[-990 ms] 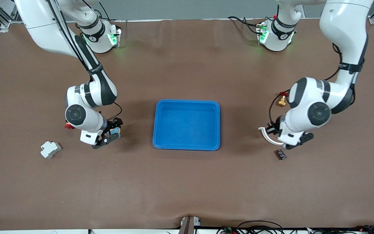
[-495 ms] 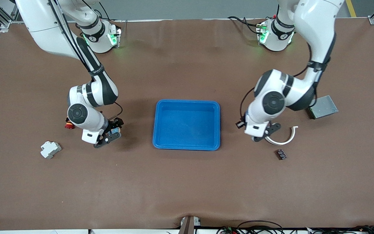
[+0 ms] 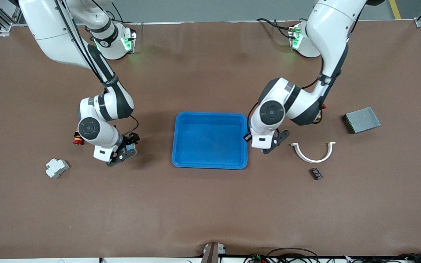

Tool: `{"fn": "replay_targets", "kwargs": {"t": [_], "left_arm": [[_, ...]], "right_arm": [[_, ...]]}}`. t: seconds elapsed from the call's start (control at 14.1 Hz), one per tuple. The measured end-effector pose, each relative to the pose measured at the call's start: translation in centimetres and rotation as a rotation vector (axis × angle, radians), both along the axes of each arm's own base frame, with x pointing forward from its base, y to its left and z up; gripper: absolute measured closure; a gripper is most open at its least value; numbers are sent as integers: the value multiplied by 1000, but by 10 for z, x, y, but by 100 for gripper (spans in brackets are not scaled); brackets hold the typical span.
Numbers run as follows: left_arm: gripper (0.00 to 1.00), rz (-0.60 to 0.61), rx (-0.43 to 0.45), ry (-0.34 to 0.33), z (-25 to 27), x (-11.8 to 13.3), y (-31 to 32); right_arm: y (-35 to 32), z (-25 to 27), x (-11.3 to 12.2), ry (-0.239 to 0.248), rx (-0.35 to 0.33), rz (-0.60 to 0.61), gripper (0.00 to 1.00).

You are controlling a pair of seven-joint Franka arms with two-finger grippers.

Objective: Place electrolytic capacitor and blue bell in tray
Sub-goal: 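Lift the capacitor toward the tray while the right gripper grasps the bell, then lower the capacitor into the tray and open the left gripper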

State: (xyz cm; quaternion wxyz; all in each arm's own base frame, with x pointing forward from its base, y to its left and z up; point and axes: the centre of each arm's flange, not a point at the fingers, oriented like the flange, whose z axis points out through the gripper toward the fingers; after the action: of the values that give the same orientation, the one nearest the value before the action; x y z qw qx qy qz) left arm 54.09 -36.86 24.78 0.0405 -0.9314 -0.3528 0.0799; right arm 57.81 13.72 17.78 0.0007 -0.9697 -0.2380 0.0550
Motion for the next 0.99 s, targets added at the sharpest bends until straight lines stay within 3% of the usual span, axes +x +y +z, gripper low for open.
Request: {"fn": "replay_targets", "kwargs": {"t": [0.14, 0.35, 0.42, 0.92, 0.99], "left_arm": [[70, 33, 10, 9, -16, -9, -28], [70, 70, 17, 13, -37, -21, -60], [70, 84, 16, 10, -40, -23, -66], [70, 100, 31, 24, -55, -28, -74], [63, 102, 33, 25, -56, -28, -72]], "right_arm": [[-1, -1, -1, 1, -1, -1, 0], [-1, 0, 0, 0, 0, -1, 29], [-1, 0, 0, -2, 0, -1, 34], [-1, 0, 0, 3, -1, -3, 34], [-1, 1, 0, 12, -3, -4, 34]]}}
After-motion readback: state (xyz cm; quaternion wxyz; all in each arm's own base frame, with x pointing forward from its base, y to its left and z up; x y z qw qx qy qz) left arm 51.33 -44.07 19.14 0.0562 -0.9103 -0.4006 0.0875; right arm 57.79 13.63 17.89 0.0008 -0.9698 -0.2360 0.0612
